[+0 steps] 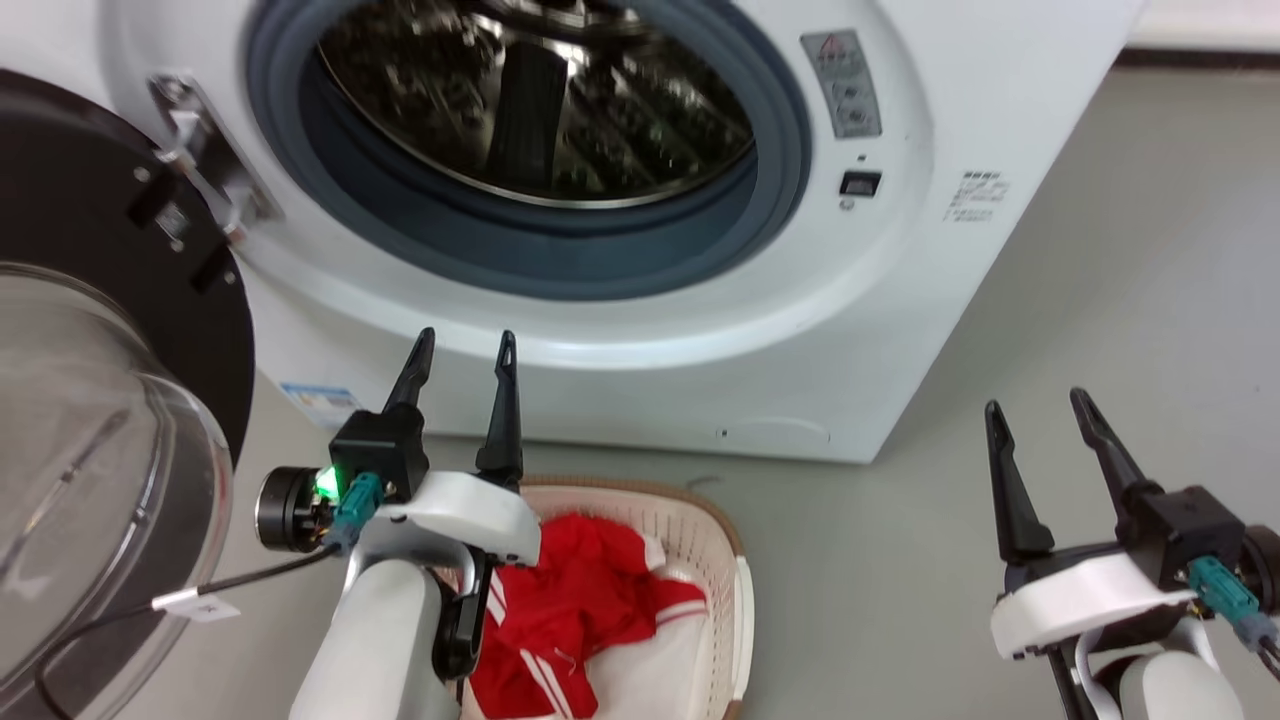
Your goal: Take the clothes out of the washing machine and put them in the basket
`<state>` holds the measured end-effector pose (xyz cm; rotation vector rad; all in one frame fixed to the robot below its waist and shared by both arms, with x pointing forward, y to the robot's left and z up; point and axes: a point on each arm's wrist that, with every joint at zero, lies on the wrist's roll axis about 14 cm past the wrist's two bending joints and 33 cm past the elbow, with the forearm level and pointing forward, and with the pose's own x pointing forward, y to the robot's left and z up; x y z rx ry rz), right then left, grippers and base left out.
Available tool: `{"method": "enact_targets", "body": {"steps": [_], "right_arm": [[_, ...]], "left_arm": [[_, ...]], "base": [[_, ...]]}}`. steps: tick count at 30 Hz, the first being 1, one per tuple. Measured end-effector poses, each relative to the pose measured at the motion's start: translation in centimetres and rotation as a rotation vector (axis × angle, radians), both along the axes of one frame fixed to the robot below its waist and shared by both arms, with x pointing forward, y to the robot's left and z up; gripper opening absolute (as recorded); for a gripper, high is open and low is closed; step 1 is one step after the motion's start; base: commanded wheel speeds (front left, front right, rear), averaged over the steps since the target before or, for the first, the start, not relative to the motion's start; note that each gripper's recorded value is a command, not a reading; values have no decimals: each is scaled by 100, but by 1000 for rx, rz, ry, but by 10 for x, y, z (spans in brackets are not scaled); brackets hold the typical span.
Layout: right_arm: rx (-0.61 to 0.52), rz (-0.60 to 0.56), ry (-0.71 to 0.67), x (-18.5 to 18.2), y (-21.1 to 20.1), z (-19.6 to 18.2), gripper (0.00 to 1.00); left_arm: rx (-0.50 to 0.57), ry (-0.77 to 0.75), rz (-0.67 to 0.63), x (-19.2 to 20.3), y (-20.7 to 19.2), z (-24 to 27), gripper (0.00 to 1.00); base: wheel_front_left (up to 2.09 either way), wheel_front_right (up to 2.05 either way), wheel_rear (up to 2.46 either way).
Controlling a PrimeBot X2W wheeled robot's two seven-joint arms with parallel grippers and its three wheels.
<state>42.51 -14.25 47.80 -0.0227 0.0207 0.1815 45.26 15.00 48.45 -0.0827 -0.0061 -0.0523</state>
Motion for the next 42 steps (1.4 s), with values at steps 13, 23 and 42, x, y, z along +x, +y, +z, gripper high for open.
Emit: {"method": "enact_targets", "body": {"steps": [13,23,42], "right_arm": [[14,-29,-84,-48,-11,42,100],[20,-41,-81,-62,-15,44,100],[26,-45,-78,-62,-16,44,0]], "left_arm": [[77,-146,-18,-58,7,49,100],[63,-100,-15,-76,8,33,100],[50,-87,-10,-75,8,29,0]], "base": [[0,0,0],[0,0,0],[0,0,0]]}}
